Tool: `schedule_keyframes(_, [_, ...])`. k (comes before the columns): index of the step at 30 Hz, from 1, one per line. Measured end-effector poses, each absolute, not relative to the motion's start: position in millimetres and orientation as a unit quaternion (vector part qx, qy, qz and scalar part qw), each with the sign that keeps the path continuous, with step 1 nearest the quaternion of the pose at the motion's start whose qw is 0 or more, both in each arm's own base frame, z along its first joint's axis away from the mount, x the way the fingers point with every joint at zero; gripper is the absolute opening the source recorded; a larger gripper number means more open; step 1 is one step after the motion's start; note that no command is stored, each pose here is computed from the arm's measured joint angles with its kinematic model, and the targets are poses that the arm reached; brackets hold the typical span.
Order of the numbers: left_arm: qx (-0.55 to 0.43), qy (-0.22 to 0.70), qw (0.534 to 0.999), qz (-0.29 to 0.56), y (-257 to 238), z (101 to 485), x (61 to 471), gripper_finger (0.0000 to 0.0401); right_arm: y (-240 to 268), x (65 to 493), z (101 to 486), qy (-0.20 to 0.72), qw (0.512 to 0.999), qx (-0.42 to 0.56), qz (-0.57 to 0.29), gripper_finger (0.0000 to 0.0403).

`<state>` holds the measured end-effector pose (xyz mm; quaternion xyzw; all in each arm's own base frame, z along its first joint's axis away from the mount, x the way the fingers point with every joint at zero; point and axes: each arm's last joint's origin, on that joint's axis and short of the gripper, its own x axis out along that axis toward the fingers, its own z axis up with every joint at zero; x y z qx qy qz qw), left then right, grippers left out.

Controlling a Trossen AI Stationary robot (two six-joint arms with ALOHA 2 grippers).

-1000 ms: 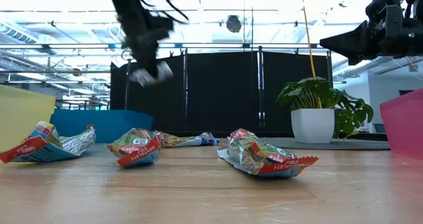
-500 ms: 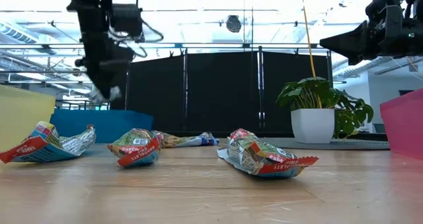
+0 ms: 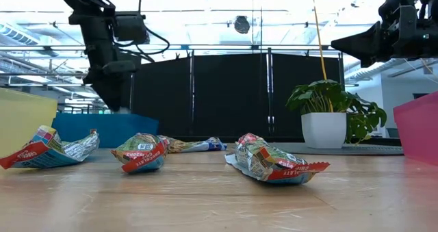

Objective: Pick and place Granola Bars by type
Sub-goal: Put the blue granola bar into the blue bin

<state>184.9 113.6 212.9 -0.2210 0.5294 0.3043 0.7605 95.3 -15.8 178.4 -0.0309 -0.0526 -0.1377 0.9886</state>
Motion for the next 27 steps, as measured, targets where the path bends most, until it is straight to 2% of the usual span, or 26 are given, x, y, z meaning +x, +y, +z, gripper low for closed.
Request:
schedule_keyframes(7, [-0.242, 0.513, 0.771, 0.29, 110, 214, 190, 0.014, -16, 95, 178, -0.053, 0.989, -0.031, -0.138, 0.0006])
schedule_keyframes(10, [-0.287, 0.458, 0.819, 0.193, 99, 220, 209, 0.0163, -16, 95, 178, -0.053, 0.989, -0.031, -0.138, 0.0006])
schedule_keyframes(12, [-0.279, 0.409, 0.862, 0.109, 87, 227, 226, 0.0173, -16, 95, 178, -0.053, 0.989, -0.031, -0.138, 0.0006])
schedule_keyframes(16, [-0.226, 0.351, 0.907, 0.052, 59, 233, 255, 0.0178, -16, 95, 178, -0.052, 0.989, -0.031, -0.138, 0.0006])
schedule_keyframes(20, [-0.209, 0.408, 0.888, 0.038, 38, 217, 276, 0.0179, -16, 95, 178, -0.052, 0.989, -0.031, -0.138, 0.0006])
schedule_keyframes(27, [-0.216, 0.527, 0.82, 0.059, 25, 196, 313, 0.0179, -16, 95, 178, -0.051, 0.989, -0.031, -0.138, 0.0007])
